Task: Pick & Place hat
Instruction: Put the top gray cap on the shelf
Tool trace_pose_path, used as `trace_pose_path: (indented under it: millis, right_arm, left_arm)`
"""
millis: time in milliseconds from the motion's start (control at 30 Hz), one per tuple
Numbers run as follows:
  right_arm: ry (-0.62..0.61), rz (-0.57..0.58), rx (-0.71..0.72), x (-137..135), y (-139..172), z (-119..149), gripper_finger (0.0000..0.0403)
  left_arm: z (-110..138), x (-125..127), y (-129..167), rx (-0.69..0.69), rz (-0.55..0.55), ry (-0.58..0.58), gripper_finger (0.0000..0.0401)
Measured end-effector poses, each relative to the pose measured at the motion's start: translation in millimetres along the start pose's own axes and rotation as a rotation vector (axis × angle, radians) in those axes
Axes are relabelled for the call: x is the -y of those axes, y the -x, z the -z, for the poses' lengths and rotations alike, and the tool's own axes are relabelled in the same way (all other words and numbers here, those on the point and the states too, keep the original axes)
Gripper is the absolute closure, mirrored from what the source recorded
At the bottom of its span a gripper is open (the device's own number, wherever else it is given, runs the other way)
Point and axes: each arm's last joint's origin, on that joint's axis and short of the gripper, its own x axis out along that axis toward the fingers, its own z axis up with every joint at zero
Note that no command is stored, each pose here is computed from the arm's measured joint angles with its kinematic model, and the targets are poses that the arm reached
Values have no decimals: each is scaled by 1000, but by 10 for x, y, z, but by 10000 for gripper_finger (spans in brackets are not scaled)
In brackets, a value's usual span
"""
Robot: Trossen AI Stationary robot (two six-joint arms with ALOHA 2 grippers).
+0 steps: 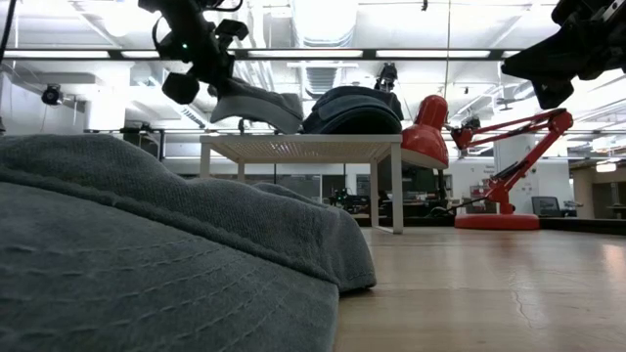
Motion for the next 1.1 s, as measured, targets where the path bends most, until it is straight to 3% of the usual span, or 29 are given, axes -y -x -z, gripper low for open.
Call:
trace_pose_path:
  millis: [700,1100]
  right_arm:
    - [0,0,0,0,0,0,360]
    - [0,0,0,0,0,0,360]
  left_arm:
    - [136,-82,-123,-9,-42,-28,400]
    - [142,-84,-127,-40,-50,-108,353]
